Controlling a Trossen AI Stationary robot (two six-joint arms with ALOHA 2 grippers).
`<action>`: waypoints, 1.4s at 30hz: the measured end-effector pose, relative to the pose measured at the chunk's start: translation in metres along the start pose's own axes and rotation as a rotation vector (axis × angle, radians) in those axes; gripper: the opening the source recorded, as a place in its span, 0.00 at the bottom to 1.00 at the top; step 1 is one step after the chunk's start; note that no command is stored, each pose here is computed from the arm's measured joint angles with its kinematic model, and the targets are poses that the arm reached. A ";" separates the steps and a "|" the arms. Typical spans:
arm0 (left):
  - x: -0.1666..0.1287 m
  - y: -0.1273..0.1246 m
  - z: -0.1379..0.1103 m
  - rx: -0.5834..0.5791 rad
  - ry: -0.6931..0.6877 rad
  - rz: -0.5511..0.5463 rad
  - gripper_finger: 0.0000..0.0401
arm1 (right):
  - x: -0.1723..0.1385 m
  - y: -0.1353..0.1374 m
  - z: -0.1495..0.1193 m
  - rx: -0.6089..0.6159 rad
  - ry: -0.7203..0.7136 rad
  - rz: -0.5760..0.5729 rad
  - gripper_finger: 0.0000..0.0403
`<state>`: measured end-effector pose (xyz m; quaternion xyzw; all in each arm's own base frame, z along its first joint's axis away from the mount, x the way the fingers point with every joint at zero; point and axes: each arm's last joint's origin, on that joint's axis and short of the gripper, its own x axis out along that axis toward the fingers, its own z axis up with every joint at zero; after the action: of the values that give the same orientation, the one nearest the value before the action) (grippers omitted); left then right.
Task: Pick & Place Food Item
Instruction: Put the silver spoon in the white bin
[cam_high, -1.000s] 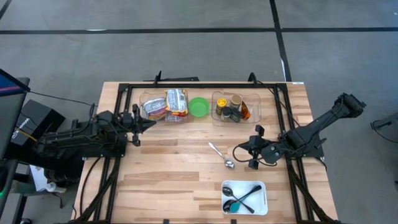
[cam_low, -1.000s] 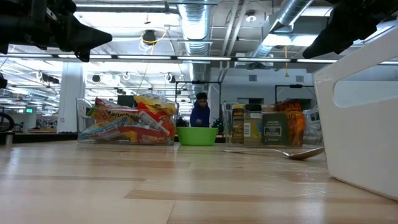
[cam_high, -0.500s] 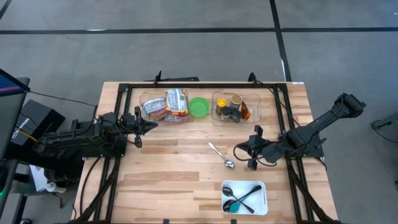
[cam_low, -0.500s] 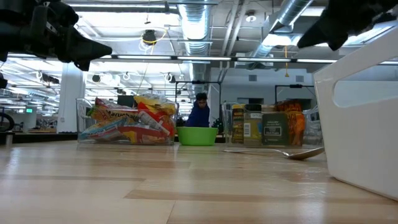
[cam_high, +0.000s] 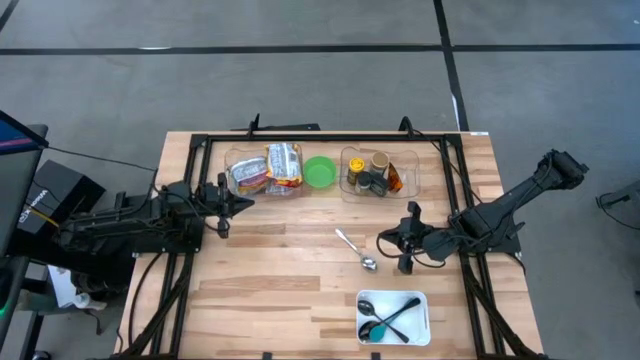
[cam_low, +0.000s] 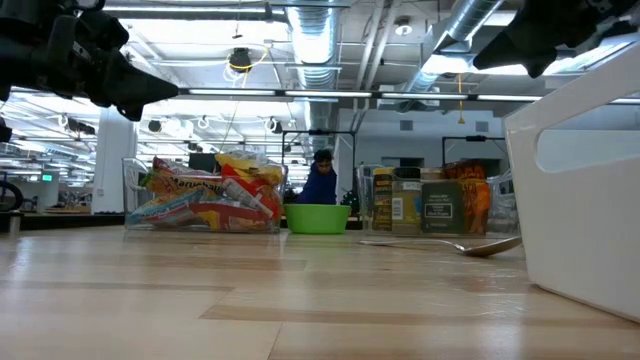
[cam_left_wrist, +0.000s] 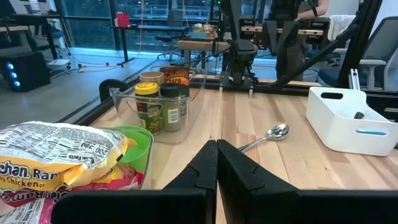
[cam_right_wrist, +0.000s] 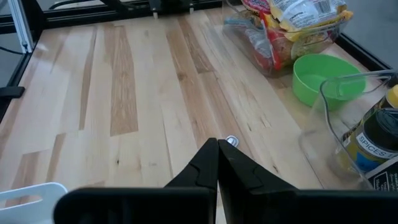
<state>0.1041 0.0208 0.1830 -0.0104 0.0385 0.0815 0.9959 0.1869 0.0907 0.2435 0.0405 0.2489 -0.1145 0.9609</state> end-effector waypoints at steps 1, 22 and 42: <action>0.000 0.000 0.000 -0.002 0.001 -0.001 0.00 | 0.000 0.000 0.000 0.000 0.000 0.000 0.00; 0.000 0.000 0.000 0.003 0.001 0.003 0.00 | 0.000 0.000 0.000 0.070 -0.001 0.000 0.00; 0.000 0.000 0.000 0.003 0.000 0.002 0.00 | 0.007 -0.007 0.015 0.282 -0.100 -0.011 0.00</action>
<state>0.1041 0.0208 0.1830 -0.0089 0.0387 0.0825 0.9958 0.1987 0.0803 0.2533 0.1680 0.1821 -0.1556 0.9562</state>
